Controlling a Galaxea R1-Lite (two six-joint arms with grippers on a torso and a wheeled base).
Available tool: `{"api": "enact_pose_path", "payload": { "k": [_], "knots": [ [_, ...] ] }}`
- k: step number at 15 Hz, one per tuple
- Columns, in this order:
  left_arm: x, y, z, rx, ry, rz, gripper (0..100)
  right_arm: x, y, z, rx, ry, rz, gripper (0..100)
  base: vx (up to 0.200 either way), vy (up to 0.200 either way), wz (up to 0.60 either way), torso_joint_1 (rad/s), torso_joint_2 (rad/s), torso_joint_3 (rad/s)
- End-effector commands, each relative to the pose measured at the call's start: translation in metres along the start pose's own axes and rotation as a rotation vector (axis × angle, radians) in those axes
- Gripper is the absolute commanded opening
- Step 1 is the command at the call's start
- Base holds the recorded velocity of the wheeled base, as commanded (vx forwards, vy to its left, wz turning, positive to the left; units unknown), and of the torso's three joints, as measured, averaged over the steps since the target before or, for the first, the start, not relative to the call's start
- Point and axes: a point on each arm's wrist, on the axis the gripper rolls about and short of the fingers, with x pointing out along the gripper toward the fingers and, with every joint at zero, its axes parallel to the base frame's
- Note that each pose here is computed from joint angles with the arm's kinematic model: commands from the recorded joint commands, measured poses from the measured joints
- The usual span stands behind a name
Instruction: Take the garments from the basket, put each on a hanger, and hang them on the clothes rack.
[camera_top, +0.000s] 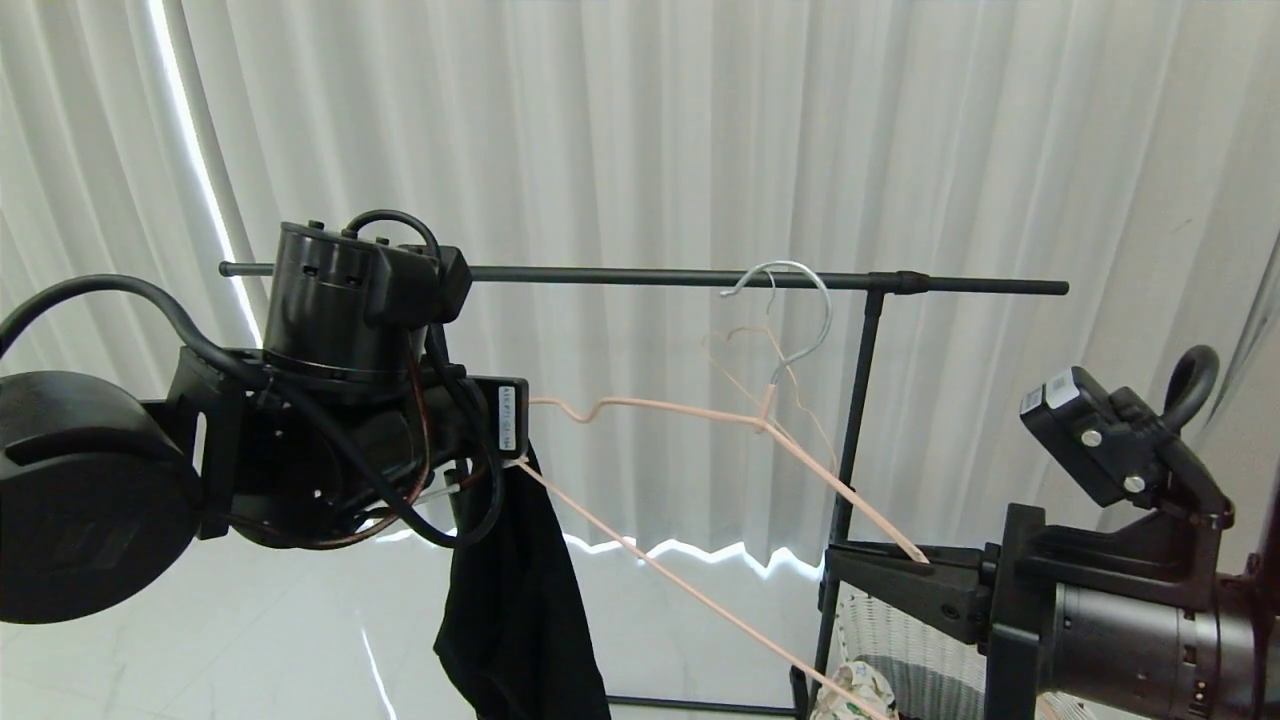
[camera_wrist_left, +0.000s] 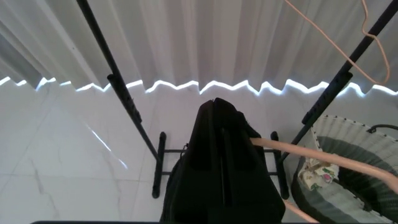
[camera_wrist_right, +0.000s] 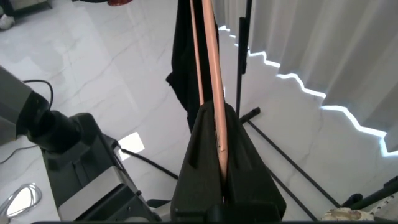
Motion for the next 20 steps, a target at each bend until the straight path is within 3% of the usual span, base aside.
{"api": "enact_pose_path", "payload": {
  "k": [1,11,15,20],
  "knots": [
    [-0.001,-0.001,0.0,0.0,-0.004,-0.005,0,0.006,0.0,0.0,-0.001,0.01,-0.001,0,0.0,0.0,0.0,0.0,0.0,0.0],
    [-0.013,-0.018,0.0,-0.011,-0.016,-0.071,0,0.04,-0.002,0.003,-0.002,0.015,-0.002,0,0.0,0.0,0.0,0.0,0.0,0.0],
    [-0.038,-0.036,0.0,0.028,-0.051,-0.158,0,0.059,0.003,0.004,-0.005,0.031,0.017,0,0.0,0.0,0.0,0.0,0.0,0.0],
    [-0.047,-0.05,-0.005,0.064,-0.064,-0.162,0,0.07,0.006,0.004,-0.007,0.044,0.027,0,0.0,0.0,0.0,0.0,0.0,0.0]
  ]
}}
